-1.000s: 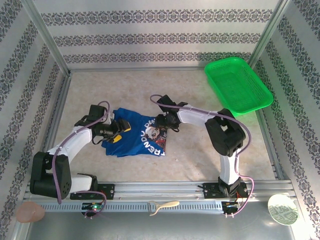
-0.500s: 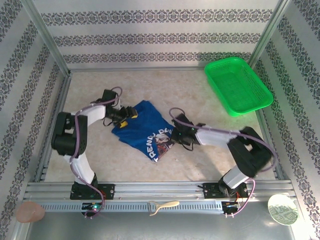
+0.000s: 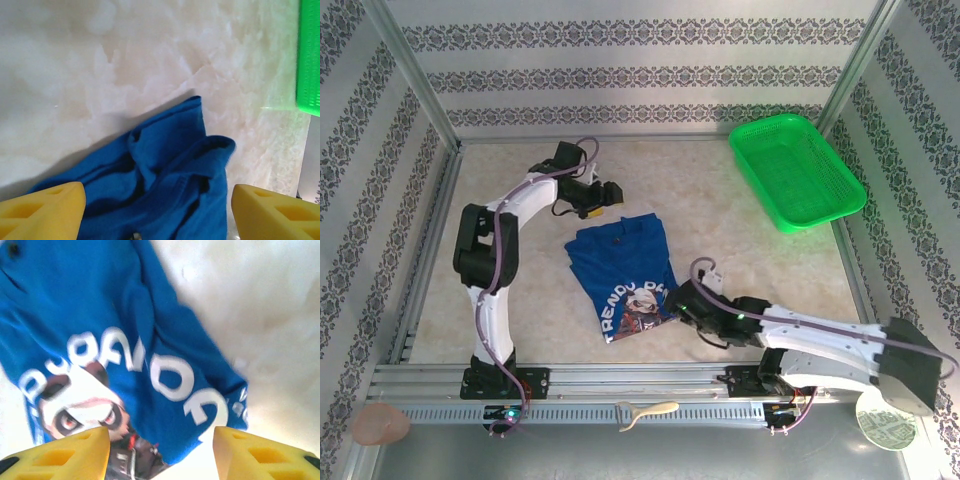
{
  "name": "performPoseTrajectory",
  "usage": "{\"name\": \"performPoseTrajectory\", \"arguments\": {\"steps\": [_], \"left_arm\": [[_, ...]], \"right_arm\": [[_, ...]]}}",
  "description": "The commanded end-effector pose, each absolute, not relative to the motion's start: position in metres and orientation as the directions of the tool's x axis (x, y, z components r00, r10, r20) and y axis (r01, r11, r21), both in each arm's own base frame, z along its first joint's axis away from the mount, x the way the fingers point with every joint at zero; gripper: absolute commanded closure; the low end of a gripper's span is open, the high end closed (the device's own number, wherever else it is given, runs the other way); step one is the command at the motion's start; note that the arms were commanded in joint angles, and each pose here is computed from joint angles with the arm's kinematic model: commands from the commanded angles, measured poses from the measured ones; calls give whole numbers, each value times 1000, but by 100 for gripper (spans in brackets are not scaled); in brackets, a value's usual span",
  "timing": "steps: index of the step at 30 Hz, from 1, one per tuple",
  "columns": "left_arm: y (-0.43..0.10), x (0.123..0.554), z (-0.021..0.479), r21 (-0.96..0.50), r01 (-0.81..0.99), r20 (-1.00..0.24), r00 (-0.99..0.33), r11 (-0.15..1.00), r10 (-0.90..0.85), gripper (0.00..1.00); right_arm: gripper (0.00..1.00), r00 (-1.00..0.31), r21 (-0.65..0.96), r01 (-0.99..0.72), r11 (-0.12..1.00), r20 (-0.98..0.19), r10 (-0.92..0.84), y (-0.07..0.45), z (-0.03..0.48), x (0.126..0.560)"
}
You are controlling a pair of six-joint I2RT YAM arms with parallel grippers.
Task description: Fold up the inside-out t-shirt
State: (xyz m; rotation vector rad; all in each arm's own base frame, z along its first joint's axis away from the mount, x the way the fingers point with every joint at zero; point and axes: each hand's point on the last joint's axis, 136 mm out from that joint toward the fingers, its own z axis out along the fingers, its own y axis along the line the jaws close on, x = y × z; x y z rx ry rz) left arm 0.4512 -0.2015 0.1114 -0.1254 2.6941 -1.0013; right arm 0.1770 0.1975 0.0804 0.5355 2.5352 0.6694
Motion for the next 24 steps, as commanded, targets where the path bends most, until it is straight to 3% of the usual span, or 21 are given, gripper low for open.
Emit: {"name": "performPoseTrajectory", "arguments": {"steps": [1, 10, 16, 24], "left_arm": [[-177, 424, 143, -610, -5, -249, -948, 793, -198, 18], [-147, 353, 95, -572, -190, -119, -943, 798, -309, 17], [-136, 339, 71, -553, -284, -78, -918, 783, -388, 17], [-126, 342, 65, -529, -325, -94, -896, 784, -435, 16]], "right_arm": [[41, -790, 485, 183, 855, -446, 422, 167, 110, 205], [32, -834, 522, -118, 845, -513, 201, 188, 154, 318], [32, -873, 523, -226, 822, -483, 67, 228, 132, 369], [32, -910, 525, -210, 825, -414, 32, 246, 88, 401]]}}
